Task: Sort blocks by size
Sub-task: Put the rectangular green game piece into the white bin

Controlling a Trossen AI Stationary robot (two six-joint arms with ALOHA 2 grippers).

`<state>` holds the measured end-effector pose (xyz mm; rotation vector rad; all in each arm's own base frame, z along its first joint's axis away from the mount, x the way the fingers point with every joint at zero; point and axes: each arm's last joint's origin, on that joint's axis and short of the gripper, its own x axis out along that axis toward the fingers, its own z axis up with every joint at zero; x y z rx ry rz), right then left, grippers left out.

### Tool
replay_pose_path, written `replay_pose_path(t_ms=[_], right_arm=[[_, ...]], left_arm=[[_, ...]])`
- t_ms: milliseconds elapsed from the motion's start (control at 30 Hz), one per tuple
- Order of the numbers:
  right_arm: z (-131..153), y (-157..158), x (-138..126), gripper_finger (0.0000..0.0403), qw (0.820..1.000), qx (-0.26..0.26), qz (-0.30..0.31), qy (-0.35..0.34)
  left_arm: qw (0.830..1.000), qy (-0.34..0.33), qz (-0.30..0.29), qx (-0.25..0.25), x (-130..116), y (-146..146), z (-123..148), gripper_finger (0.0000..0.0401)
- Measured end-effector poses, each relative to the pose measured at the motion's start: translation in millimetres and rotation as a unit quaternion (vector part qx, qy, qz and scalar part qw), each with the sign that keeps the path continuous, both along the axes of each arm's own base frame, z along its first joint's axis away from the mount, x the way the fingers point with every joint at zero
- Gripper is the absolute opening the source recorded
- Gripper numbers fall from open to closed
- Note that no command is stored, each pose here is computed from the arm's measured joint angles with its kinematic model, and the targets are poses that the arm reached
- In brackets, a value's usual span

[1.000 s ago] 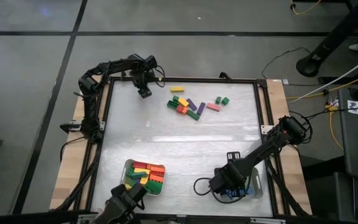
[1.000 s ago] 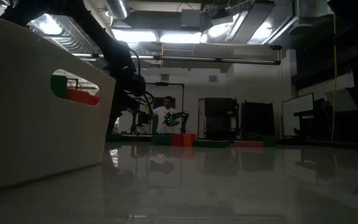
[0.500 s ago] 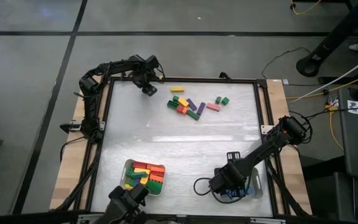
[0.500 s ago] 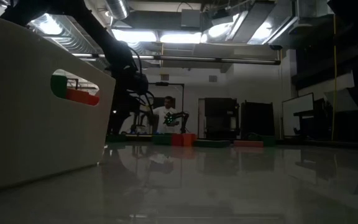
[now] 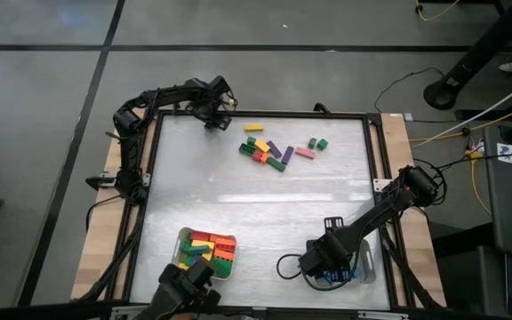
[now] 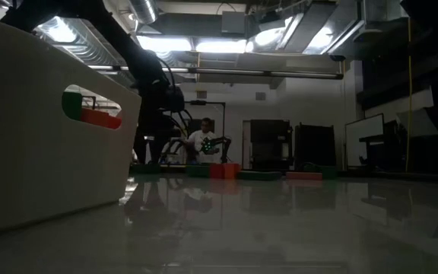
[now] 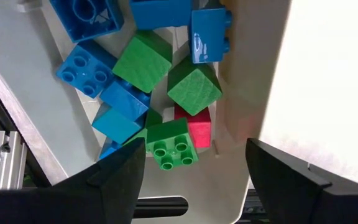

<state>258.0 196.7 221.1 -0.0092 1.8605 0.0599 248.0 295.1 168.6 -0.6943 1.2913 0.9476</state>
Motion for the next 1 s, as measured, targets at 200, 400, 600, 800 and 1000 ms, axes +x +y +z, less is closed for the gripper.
replay_pose_path(t_ms=[200, 400, 600, 800, 1000], right_arm=[[0.0, 0.0, 0.0, 0.0276, 1.0, 0.0, 0.0, 0.0], [4.4, -3.4, -2.8, 0.0276, 1.0, -0.017, 0.014, -0.005], [44.0, -25.6, -12.4, 0.0276, 0.992, -0.041, 0.062, -0.102], [85.3, -63.9, -21.8, 0.0276, 0.966, -0.031, 0.073, -0.247], [87.2, -114.1, -29.5, 0.0276, 0.919, -0.002, 0.089, -0.383]], left_arm=[[1.0, 0.01, -0.002, -0.012, 1.2, 1.4, -11.2, 0.0198], [0.999, 0.036, -0.016, -0.007, 3.7, 2.6, -21.6, 0.019], [0.998, 0.028, -0.048, -0.01, 6.4, -1.1, -17.4, 0.012], [0.997, -0.008, -0.073, -0.022, 7.9, -12.6, 5.8, 0.012], [0.987, -0.043, -0.132, -0.082, 4.2, -44.8, 44.1, 0.012]])
